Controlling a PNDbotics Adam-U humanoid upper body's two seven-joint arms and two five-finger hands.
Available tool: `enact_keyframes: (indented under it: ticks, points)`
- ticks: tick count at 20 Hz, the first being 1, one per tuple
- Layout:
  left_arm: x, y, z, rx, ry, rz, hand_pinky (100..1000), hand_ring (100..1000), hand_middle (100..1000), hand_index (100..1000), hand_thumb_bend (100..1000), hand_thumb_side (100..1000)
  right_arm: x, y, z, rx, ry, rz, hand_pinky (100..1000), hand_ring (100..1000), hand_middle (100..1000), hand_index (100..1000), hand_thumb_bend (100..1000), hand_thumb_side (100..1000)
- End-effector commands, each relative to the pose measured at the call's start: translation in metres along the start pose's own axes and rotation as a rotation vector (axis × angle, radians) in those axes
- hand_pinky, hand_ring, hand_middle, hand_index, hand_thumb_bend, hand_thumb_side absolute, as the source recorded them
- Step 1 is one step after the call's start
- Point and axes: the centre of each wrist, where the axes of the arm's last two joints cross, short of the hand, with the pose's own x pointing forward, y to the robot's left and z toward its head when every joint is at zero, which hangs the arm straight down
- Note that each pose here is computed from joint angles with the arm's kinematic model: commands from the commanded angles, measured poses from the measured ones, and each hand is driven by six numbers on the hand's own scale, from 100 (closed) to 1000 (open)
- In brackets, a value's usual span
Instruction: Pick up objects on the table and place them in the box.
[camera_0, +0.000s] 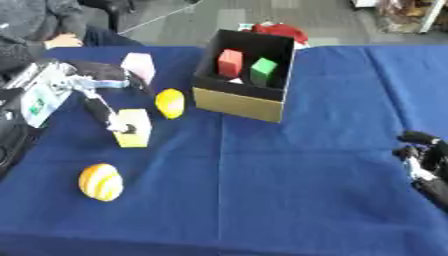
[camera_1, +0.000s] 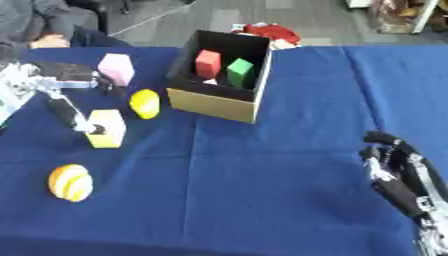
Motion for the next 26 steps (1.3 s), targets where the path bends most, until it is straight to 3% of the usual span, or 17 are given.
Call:
enact_keyframes:
  ticks: [1,4,10,19,24,25,26]
  points:
    - [-0.003,0.011,0.009,-0.243,-0.146,-0.209,836,762,790,922,518,416,0.004,-0.007,-0.002,0.000,-0.013,0.020,763,673,740,809,100,340]
    - [-0.006,0.010,0.010,-0.268,-0.131,-0.231,833,759,786,916,564,380,0.004,-0.007,-0.002,0.000,-0.012,0.021,763,673,740,809,100,341]
    - [-0.014,0.008,0.015,-0.301,-0.065,-0.242,829,758,785,910,605,413,0.003,-0.008,-0.001,-0.001,-0.009,0.021,763,673,740,809,100,340]
    - [-0.017,-0.010,0.003,-0.278,-0.022,-0.178,784,703,724,875,511,401,0.003,-0.007,-0.002,-0.001,-0.008,0.012,763,673,740,809,100,334]
    - [-0.017,-0.016,0.000,-0.260,-0.018,-0.173,784,703,724,875,511,401,0.003,-0.006,-0.002,0.000,-0.008,0.011,763,673,740,809,100,334]
    - [-0.017,-0.017,0.000,-0.259,-0.018,-0.173,704,586,590,781,431,382,0.003,-0.006,-0.002,0.000,-0.008,0.011,763,673,741,809,100,333]
    - [-0.017,-0.018,-0.001,-0.248,-0.020,-0.163,679,553,551,750,399,374,0.003,-0.006,-0.002,0.000,-0.009,0.011,763,673,741,809,100,335]
